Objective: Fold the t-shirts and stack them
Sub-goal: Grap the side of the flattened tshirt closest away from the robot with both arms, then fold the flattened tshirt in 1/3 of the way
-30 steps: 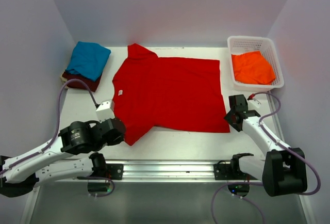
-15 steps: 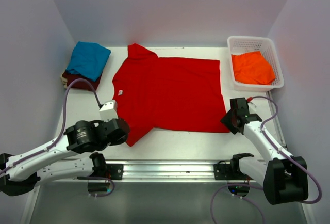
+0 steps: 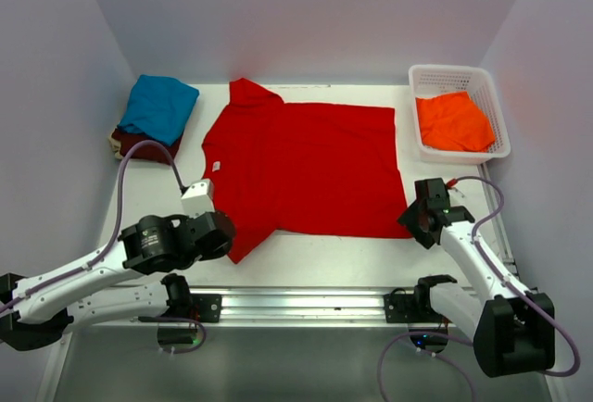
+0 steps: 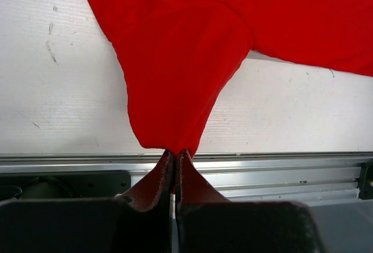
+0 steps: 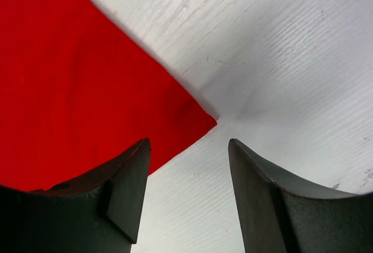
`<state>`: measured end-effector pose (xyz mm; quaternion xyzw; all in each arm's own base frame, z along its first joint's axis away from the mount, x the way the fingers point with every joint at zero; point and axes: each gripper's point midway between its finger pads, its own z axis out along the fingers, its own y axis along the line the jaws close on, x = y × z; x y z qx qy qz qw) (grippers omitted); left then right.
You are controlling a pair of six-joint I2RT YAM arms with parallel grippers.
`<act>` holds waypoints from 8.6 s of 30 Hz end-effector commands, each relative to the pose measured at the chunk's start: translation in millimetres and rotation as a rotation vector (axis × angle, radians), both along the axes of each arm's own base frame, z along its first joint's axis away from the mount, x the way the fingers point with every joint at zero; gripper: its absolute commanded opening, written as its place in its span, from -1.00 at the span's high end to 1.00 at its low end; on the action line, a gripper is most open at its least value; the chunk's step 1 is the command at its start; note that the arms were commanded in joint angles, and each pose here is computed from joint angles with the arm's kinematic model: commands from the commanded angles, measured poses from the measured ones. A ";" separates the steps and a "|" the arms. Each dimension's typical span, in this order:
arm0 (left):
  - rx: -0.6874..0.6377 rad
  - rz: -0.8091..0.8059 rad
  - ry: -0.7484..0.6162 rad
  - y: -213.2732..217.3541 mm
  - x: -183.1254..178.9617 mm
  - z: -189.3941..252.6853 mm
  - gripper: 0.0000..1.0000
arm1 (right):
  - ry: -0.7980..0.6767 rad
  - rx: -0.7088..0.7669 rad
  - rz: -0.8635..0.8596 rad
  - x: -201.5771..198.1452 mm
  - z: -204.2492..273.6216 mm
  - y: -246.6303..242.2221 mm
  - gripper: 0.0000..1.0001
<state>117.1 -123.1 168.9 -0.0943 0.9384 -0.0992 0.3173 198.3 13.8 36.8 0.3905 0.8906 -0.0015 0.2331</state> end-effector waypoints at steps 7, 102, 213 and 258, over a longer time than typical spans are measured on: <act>-0.012 0.000 -0.036 -5.9 7.4 5.3 1.00 | -0.031 -0.077 -0.078 28.4 0.8 -15.2 -0.17; 0.311 0.167 -0.385 36.2 317.4 4.2 1.00 | -0.238 -0.167 0.052 249.5 50.4 -24.2 1.00; -0.001 -0.037 0.267 9.2 111.9 -166.1 1.00 | 0.184 -0.218 0.526 99.8 -24.0 48.3 1.00; 0.042 0.010 0.315 16.9 91.3 -92.6 1.00 | 0.238 -0.195 0.514 49.3 -9.0 36.4 1.00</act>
